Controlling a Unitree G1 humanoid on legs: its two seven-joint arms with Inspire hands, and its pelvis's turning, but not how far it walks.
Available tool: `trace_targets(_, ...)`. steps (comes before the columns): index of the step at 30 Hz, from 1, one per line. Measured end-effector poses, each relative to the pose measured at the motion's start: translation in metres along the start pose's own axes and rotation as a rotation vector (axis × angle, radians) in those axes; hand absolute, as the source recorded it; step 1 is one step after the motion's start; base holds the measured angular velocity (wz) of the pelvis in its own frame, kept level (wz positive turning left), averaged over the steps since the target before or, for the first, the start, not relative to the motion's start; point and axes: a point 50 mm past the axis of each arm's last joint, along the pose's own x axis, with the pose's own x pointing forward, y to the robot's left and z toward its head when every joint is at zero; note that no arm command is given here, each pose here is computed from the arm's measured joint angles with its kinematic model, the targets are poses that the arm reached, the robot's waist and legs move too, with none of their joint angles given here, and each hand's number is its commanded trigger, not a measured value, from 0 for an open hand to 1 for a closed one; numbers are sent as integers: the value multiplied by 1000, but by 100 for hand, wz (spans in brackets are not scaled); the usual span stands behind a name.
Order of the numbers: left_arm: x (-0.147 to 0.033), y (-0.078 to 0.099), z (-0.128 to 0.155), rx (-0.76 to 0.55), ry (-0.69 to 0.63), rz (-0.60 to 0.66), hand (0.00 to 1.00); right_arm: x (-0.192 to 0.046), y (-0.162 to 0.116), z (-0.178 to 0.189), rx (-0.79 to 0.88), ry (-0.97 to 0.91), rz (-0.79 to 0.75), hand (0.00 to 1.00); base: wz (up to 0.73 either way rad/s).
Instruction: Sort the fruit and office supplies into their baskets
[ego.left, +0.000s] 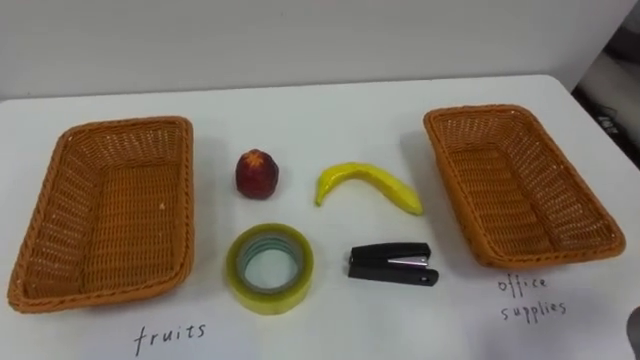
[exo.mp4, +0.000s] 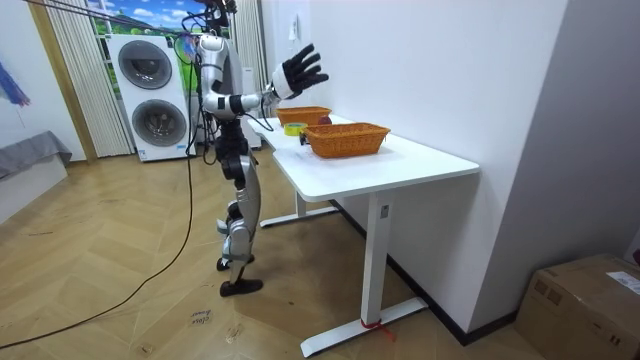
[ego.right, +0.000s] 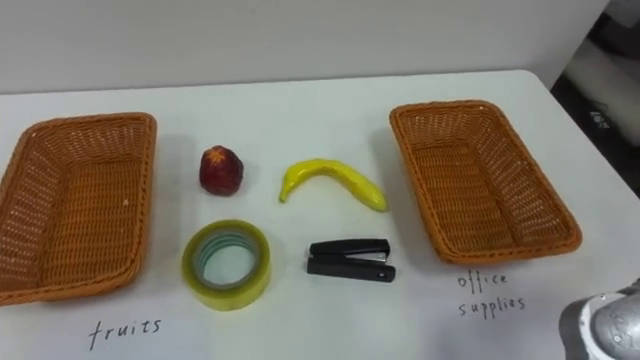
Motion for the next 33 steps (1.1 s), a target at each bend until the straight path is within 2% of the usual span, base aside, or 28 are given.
trace_targets(4, -1, -1, 0, 10, -2, -6, 0, -2, 15, 18, 67, -59, 82, 0, 9)
trace_targets(14, -1, -4, 1, 40, -3, -23, 0, -5, 30, 24, 76, -97, 189, 0, 9)
trace_targets(33, 3, -3, 11, 81, -45, -111, 0, -31, 69, 29, -10, -190, 662, 0, 4)
